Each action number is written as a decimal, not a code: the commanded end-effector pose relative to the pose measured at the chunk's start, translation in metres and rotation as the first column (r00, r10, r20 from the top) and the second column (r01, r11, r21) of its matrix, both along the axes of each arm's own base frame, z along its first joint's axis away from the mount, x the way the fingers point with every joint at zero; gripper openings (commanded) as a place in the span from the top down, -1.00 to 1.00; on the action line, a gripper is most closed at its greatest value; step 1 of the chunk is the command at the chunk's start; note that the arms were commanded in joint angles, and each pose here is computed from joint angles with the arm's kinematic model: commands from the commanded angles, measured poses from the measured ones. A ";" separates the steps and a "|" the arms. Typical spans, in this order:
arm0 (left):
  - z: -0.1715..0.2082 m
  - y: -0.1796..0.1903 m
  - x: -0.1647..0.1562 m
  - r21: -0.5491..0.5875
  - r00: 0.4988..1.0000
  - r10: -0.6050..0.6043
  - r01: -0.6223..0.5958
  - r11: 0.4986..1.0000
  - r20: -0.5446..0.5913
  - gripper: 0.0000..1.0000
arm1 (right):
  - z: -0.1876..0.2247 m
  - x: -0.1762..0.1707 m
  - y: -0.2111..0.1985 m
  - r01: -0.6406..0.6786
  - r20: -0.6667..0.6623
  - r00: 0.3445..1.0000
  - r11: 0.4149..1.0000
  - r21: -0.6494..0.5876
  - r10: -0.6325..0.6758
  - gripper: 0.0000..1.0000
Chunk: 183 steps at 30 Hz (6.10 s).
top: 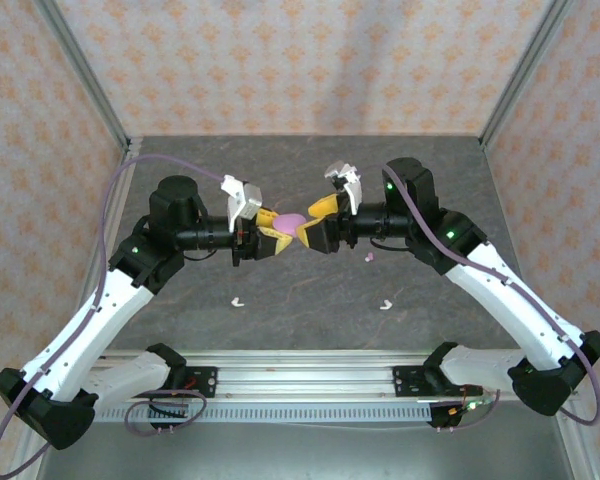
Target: Insert the wireless bluetooth earbuds into the charging case
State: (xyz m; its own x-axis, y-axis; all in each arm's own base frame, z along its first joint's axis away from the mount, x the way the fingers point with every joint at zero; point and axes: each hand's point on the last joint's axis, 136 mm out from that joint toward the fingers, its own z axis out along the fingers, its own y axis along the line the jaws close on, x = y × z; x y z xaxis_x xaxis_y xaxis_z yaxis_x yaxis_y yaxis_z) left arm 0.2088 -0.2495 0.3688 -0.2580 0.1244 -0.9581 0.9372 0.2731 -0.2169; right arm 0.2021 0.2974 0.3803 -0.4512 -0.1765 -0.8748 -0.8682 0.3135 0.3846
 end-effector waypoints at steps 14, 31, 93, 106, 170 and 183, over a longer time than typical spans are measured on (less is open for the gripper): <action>0.014 -0.003 -0.012 -0.018 0.999 -0.037 0.037 0.999 0.028 0.68 | 0.018 0.038 -0.013 0.226 0.070 0.971 0.974 0.019 -0.227 -0.35; 0.019 -0.005 -0.012 -0.027 0.999 -0.041 0.041 0.999 0.018 0.69 | 0.028 -0.012 0.002 -0.042 0.049 0.998 0.982 0.184 0.033 -0.48; 0.011 -0.006 -0.020 -0.001 0.999 -0.053 0.053 0.999 0.014 0.73 | 0.046 0.013 -0.024 0.199 0.056 0.976 0.965 0.173 -0.211 -0.40; -0.001 -0.002 -0.019 0.032 1.000 -0.030 0.030 0.999 0.009 0.74 | 0.007 0.095 -0.059 0.525 -0.283 0.819 0.851 0.019 -0.499 -0.32; -0.015 0.019 -0.035 0.055 0.999 0.050 -0.051 0.997 0.018 0.74 | -0.341 0.206 0.091 0.181 -0.104 0.871 0.512 -0.839 -0.480 0.29; -0.017 0.021 -0.036 0.061 0.998 0.052 -0.053 0.997 0.021 0.74 | -0.351 0.203 0.086 0.164 -0.098 0.876 0.483 -0.860 -0.472 0.40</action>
State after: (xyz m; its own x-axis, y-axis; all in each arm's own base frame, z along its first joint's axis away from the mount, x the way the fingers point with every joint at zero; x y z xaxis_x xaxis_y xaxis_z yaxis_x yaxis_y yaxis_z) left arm 0.1759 -0.2307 0.3499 -0.2756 0.1672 -0.9466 0.9184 0.3367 -0.2079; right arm 0.4069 0.3873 0.0356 -0.8284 -0.4942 -0.2637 -0.5235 0.8505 0.0504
